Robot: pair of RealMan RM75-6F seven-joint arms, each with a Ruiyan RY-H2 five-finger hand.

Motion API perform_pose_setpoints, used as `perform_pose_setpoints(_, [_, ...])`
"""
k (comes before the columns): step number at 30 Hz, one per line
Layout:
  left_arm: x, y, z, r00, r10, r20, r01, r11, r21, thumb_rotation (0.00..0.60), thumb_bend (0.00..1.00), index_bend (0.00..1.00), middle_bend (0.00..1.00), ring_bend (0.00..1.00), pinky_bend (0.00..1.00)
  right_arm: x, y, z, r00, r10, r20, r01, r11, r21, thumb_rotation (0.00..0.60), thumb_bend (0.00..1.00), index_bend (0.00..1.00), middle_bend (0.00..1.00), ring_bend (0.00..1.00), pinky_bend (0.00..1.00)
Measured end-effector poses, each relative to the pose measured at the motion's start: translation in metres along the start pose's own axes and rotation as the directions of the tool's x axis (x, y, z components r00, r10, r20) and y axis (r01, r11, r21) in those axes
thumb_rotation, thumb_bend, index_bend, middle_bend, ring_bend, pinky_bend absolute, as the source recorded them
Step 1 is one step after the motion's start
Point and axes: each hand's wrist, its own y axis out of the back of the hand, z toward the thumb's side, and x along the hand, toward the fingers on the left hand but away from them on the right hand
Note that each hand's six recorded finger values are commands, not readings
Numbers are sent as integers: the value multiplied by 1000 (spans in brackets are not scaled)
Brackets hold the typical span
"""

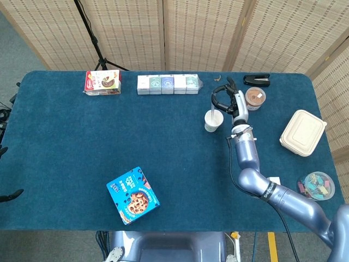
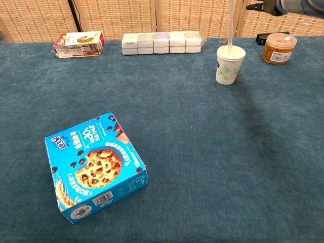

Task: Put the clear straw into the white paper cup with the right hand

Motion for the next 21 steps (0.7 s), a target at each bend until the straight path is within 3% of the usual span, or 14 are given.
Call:
perform_pose_setpoints(15, [0,2,-2,1000,0,-1,0,1000,-10,600,8,0,0,0,0,0,-7,-26,1000,25,12,-26,997,68,600,572,550,0,0,0])
perform_pose_setpoints(21, [-1,3,-3,1000,2,-1,-2,1000,-14,600,8,0,0,0,0,1,-10,-33,999,42,11,-43,993,106,600,529,403,0,0,0])
